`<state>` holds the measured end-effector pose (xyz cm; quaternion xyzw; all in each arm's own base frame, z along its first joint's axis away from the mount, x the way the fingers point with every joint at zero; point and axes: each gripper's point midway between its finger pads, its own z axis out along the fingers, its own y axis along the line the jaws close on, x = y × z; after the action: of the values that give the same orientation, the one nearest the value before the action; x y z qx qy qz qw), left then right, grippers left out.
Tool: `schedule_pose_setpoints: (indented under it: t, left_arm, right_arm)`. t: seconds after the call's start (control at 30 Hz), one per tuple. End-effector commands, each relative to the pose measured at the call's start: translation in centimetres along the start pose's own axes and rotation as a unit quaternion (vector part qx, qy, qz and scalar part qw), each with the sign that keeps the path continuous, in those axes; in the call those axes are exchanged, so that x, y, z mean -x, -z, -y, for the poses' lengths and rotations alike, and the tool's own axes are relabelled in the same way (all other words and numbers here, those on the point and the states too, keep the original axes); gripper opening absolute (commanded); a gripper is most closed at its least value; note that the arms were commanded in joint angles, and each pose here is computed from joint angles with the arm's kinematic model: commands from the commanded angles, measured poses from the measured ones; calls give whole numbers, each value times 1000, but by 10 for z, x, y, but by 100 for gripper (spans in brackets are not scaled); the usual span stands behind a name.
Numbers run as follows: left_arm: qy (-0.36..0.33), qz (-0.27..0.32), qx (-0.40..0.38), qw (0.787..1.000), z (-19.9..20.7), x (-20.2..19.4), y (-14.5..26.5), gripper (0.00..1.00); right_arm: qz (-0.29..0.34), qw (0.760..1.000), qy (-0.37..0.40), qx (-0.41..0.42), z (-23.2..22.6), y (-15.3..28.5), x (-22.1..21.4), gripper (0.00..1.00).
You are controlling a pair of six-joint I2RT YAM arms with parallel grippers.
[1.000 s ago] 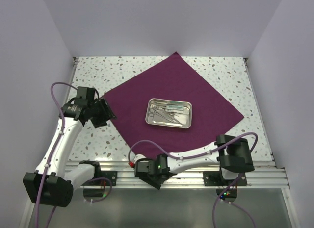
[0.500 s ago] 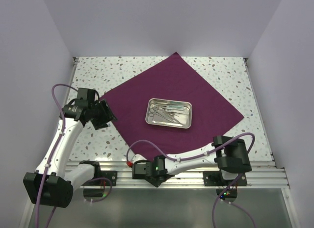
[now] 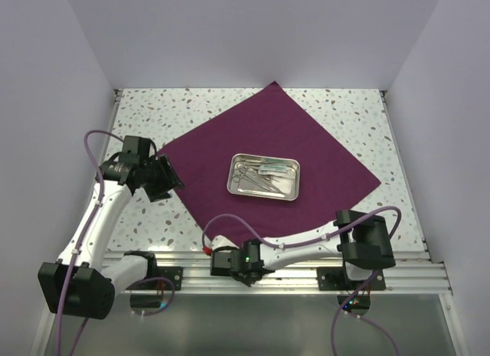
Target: Prepare the surgical pack
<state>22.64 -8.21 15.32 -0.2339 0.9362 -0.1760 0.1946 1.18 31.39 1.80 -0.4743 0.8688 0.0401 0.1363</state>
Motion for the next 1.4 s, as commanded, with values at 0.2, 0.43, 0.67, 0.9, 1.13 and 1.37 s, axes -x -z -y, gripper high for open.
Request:
schedule_pose_setpoints:
  t: [0.2,0.43,0.67,0.9,1.13,1.37]
  left_arm:
    - [4,14,-8,1000,9,15,-2,60]
    - [8,15,-8,1000,13,24,-10,59]
    - [8,4,-12,1000,18,29,-18,59]
    - [3,-7,-9,1000,19,30,-25,59]
    - [-1,-11,-4,1000,12,26,-24,59]
    - [0,-10,-15,1000,16,26,-26,59]
  right_arm:
    - [46,998,-7,-38,41,46,40,0]
    - [63,996,-48,-44,88,56,72,0]
    - [48,998,-34,-6,82,51,78,0]
    - [35,998,-50,-3,89,24,75,0]
    - [17,997,-37,63,70,28,64,18]
    - [24,995,-36,90,66,39,58,43]
